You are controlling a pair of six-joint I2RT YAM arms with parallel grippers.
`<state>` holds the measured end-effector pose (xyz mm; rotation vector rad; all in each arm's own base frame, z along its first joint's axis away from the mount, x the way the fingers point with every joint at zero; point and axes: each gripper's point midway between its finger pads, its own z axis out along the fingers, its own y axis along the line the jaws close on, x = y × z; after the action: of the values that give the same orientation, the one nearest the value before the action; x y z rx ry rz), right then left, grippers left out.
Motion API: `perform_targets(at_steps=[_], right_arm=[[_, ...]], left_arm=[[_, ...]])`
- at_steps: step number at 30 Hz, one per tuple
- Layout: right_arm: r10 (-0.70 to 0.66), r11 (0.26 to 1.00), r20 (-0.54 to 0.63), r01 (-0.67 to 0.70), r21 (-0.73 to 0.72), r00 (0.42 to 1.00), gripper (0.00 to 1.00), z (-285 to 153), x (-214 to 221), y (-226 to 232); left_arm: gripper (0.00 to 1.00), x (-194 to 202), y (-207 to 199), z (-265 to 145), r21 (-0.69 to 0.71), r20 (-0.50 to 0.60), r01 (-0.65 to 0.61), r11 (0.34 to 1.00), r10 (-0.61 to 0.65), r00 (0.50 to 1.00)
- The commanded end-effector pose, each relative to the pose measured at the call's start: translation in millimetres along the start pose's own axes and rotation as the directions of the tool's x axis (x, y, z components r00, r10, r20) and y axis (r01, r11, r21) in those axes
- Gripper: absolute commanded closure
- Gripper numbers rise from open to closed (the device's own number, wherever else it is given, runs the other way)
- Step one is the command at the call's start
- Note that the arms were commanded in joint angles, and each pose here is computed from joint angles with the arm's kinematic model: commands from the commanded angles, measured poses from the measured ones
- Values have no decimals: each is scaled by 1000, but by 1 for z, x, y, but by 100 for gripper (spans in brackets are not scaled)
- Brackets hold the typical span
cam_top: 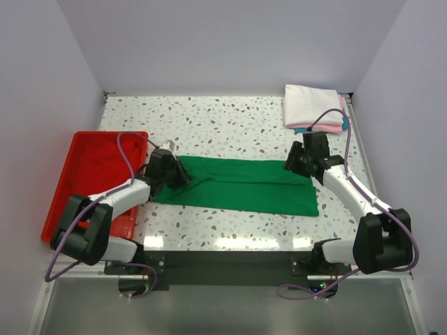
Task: Fold and stack the t-shirts
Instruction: Fold the tshirt
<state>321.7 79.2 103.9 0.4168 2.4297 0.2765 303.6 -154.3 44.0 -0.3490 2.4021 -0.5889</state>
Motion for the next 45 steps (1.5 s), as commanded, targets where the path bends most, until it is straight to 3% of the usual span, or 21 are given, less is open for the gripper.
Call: perform_targets(at_steps=[1, 5, 9, 13, 17, 20, 27, 38, 45], right_arm=[[6, 999, 39, -5, -34, 999, 51, -6, -7, 7], [5, 999, 38, -3, -34, 999, 51, -6, -6, 6], [10, 998, 45, -7, -61, 999, 51, -7, -8, 12], [-2, 998, 44, 5, -70, 999, 50, -7, -9, 17], [-12, 997, 50, 16, -70, 999, 50, -9, -9, 19], [-18, 998, 53, 22, -62, 998, 50, -9, -10, 17], [-25, 997, 57, 29, -68, 998, 50, -13, -12, 19], [-21, 998, 55, 24, -64, 998, 50, -13, -10, 18], [-20, 998, 60, 24, -62, 998, 51, -15, -11, 18]], left_arm=[[80, 0, -21, -6, 133, 3, -68, 989, 68, 998], [80, 7, -18, -8, 139, -17, -84, 987, 87, 996], [79, 0, -16, -16, 134, 52, -71, 988, 64, 997], [63, -27, -19, -19, 86, 131, -40, 995, 28, 991], [57, -50, -21, -17, 47, 197, -1, 999, -8, 980], [57, -58, -13, -4, -27, 199, 14, 1000, -8, 980], [59, -59, -11, 21, -57, 158, -29, 998, 38, 987], [63, -42, -21, 27, 50, 118, -64, 997, 58, 991], [74, -34, -24, 32, 76, 85, -71, 995, 65, 994]])
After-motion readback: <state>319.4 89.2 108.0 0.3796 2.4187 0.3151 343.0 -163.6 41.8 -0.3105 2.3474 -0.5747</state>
